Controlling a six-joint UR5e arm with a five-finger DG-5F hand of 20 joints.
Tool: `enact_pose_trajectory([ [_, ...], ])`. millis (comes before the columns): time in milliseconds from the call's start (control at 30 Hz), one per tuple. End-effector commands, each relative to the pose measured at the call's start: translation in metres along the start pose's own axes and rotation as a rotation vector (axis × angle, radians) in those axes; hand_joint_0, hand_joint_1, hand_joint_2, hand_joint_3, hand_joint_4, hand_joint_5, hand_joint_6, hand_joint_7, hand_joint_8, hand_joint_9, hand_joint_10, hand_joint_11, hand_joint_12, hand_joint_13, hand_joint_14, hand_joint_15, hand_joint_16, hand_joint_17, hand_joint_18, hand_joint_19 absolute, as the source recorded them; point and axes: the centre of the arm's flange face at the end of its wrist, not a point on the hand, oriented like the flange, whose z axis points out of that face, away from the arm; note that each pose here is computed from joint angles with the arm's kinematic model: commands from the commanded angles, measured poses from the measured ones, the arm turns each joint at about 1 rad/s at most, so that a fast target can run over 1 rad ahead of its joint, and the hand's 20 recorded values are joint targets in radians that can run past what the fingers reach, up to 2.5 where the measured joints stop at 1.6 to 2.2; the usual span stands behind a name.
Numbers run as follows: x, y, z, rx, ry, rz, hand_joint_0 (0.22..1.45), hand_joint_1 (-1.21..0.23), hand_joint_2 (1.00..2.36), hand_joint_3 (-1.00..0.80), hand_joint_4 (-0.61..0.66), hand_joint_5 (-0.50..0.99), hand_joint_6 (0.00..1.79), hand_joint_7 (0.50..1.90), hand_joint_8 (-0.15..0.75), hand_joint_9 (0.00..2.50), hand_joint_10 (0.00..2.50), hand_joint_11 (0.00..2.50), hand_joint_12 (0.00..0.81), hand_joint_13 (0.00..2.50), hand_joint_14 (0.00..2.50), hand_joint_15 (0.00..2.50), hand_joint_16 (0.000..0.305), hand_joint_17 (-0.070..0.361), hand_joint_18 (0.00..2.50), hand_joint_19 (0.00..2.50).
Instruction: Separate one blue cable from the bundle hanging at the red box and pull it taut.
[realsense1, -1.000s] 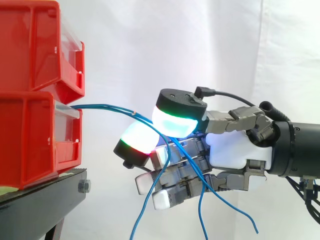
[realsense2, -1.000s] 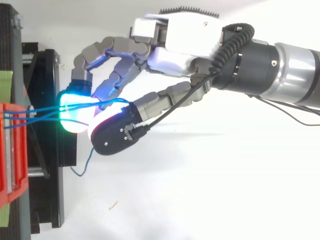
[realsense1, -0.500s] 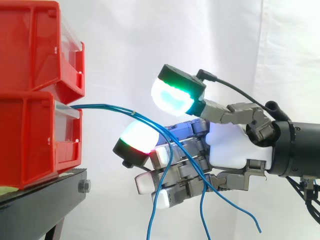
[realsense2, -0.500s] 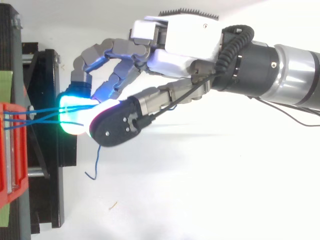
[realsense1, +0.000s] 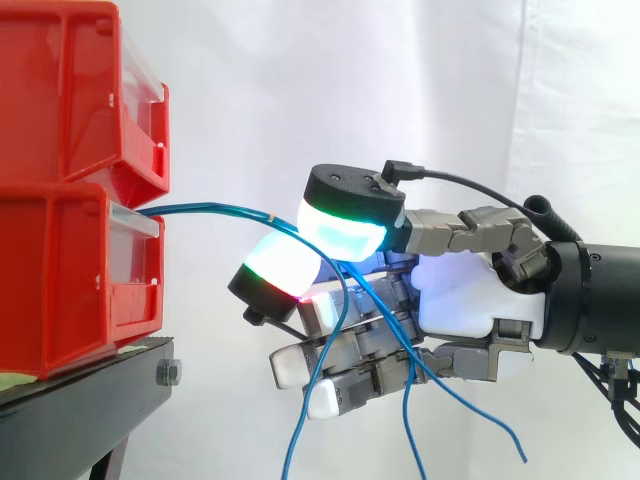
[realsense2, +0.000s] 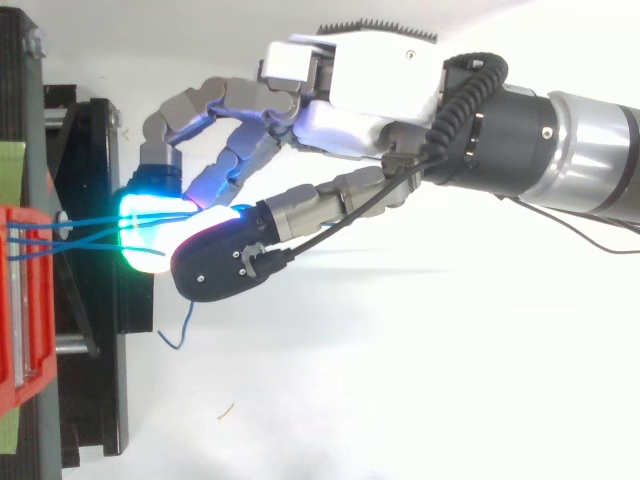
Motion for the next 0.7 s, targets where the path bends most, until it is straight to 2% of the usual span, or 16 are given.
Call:
enact_pose_trajectory([
  [0,-0.0011,0.0,0.0,0.0,-0.001,0.0,0.75,-0.93,1.01,-0.29,0.18,-0.2,0.92,1.08,0.387,0.86,0.02,0.86,0.415,0.84,0.01,0.42,0.048,0.108,0.81,0.29],
  [133,-0.0011,0.0,0.0,0.0,-0.001,0.0,0.8,-0.96,1.0,-0.5,0.18,-0.19,0.92,1.07,0.375,0.88,0.02,0.88,0.409,0.85,0.01,0.43,0.046,0.104,0.81,0.27],
  [167,0.0001,0.0,0.0,0.0,0.0,0.0,0.8,-0.96,1.0,-0.5,0.18,-0.19,0.92,1.08,0.375,0.88,0.02,0.88,0.41,0.85,0.01,0.43,0.046,0.104,0.82,0.26],
  [267,0.0001,0.0,0.0,0.0,0.0,0.0,0.72,-0.97,1.0,-0.5,0.17,-0.18,0.92,1.08,0.373,0.89,0.02,0.89,0.408,0.85,0.02,0.44,0.046,0.103,0.82,0.25],
  [367,0.0001,0.0,0.0,0.0,0.0,0.0,0.59,-0.96,1.0,-0.5,0.17,-0.18,0.91,1.06,0.372,0.89,0.01,0.89,0.41,0.85,0.02,0.45,0.046,0.104,0.81,0.29],
  [467,0.0001,0.0,0.0,0.0,0.0,0.0,0.51,-0.86,1.0,-0.5,0.19,-0.16,0.9,1.02,0.388,0.9,0.02,0.85,0.425,0.85,0.01,0.45,0.05,0.112,0.83,0.29],
  [500,0.0001,0.0,0.0,0.0,0.0,0.0,0.49,-0.72,1.0,-0.5,0.2,-0.16,0.88,1.03,0.398,0.91,0.01,0.82,0.426,0.86,0.01,0.44,0.051,0.115,0.84,0.3],
  [567,0.0001,0.0,0.0,0.0,0.0,0.0,0.5,-0.63,1.0,-0.5,0.21,-0.15,0.87,1.01,0.401,0.95,0.01,0.81,0.427,0.87,0.01,0.44,0.05,0.113,0.85,0.31],
  [633,0.0001,0.0,0.0,0.0,0.0,0.0,0.57,-0.49,1.0,-0.5,0.19,-0.15,0.84,1.05,0.382,0.96,0.02,0.8,0.41,0.86,0.01,0.45,0.047,0.106,0.82,0.36],
  [667,0.0001,0.0,0.0,0.0,0.0,0.0,0.59,-0.48,1.0,-0.5,0.18,-0.15,0.84,1.05,0.378,0.96,0.02,0.8,0.409,0.87,0.01,0.45,0.047,0.105,0.81,0.37],
])
